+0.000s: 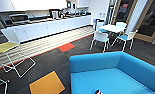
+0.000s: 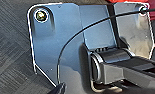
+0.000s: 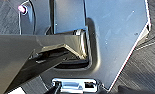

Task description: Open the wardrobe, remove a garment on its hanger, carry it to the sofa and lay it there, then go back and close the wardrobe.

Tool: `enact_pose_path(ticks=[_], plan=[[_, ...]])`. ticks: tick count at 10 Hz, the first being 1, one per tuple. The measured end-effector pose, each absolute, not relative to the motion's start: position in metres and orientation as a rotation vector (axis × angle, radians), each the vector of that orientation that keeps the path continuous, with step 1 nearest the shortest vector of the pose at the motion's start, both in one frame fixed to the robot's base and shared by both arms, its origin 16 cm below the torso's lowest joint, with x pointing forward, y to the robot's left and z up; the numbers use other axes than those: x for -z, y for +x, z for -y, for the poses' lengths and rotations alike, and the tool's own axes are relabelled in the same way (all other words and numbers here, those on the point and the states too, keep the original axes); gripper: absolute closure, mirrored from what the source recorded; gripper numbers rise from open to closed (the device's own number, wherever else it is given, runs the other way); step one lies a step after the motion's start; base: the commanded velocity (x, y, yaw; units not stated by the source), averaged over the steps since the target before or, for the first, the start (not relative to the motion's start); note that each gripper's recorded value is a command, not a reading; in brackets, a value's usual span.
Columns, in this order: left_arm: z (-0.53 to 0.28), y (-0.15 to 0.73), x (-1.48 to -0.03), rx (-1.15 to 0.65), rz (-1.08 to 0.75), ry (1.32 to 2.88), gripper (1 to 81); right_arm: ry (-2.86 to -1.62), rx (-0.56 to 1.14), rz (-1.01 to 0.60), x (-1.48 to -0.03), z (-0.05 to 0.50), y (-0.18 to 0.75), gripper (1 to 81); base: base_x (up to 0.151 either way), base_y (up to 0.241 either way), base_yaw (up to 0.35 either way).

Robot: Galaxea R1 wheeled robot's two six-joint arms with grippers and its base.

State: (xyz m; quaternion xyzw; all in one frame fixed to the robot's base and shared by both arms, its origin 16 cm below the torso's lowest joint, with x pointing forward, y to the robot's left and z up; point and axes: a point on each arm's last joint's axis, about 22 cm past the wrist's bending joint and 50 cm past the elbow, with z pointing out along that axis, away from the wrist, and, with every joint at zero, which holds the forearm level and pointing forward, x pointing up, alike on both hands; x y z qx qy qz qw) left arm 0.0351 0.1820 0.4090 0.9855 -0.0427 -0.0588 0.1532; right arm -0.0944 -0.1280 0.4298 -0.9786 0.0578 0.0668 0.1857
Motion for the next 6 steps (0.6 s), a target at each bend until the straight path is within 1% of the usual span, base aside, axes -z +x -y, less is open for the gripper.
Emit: enact_pose_path(ticks=[3, 6], plan=[[-0.1706, 0.0336, -0.4078, 0.163, 0.171, 2.828, 1.0, -2.757, -0.194, -0.163, -0.4302, 0.1285, -0.0972, 1.0, 0.0, 0.0, 0.306], [-0.1752, 0.0339, -0.4068, 0.165, 0.181, 2.837, 1.0, -2.757, -0.194, -0.164, -0.4304, 0.1284, -0.098, 1.0, 0.0, 0.0, 0.306]])
